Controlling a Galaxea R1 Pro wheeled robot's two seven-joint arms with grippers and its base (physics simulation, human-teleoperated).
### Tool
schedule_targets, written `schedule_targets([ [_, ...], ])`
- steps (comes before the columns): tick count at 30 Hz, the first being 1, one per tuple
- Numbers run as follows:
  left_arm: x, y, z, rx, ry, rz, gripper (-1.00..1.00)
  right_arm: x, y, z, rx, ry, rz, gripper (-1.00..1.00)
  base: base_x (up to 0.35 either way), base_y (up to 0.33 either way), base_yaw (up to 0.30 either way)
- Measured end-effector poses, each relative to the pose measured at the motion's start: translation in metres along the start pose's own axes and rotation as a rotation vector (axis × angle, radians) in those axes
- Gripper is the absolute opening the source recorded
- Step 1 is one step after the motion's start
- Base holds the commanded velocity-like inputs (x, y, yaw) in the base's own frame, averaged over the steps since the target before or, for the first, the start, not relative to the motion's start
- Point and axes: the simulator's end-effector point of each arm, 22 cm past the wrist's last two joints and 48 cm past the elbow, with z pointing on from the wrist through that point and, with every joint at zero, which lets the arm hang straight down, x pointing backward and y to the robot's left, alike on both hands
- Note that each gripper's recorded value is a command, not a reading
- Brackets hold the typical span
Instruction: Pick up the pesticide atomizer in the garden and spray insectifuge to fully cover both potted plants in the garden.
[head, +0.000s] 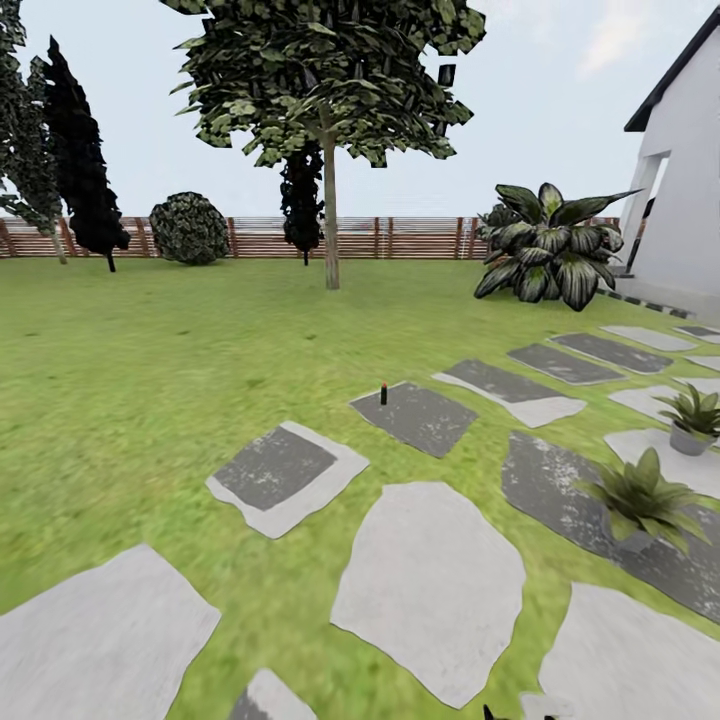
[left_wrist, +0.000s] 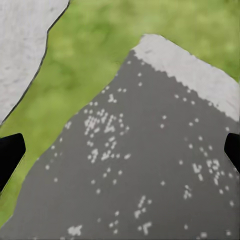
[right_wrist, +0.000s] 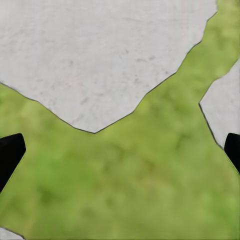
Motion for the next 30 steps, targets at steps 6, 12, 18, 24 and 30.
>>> schedule_targets([
  [6,0.0004,0.0,-0.0001,0.0,0.001,0.0,1.0,-0.0001,0.0007,0.0,-0.001,0.0,0.0,1.0,0.307,0.0,0.0],
  [12,0.0005,0.0,-0.0002,0.0,0.001,0.0,1.0,0.0001,0.0013,0.0,-0.002,0.0,0.0,1.0,0.307,0.0,0.0],
  [18,0.0006,0.0,-0.0002,0.0,0.001,0.0,1.0,0.0001,0.0013,0.0,-0.002,0.0,0.0,1.0,0.307,0.0,0.0],
  [24,0.0006,0.0,-0.0002,0.0,0.001,0.0,1.0,0.0001,0.0013,0.0,-0.002,0.0,0.0,1.0,0.307,0.0,0.0],
  [30,0.0005,0.0,-0.0002,0.0,0.001,0.0,1.0,0.0001,0.0013,0.0,-0.002,0.0,0.0,1.0,0.307,0.0,0.0],
])
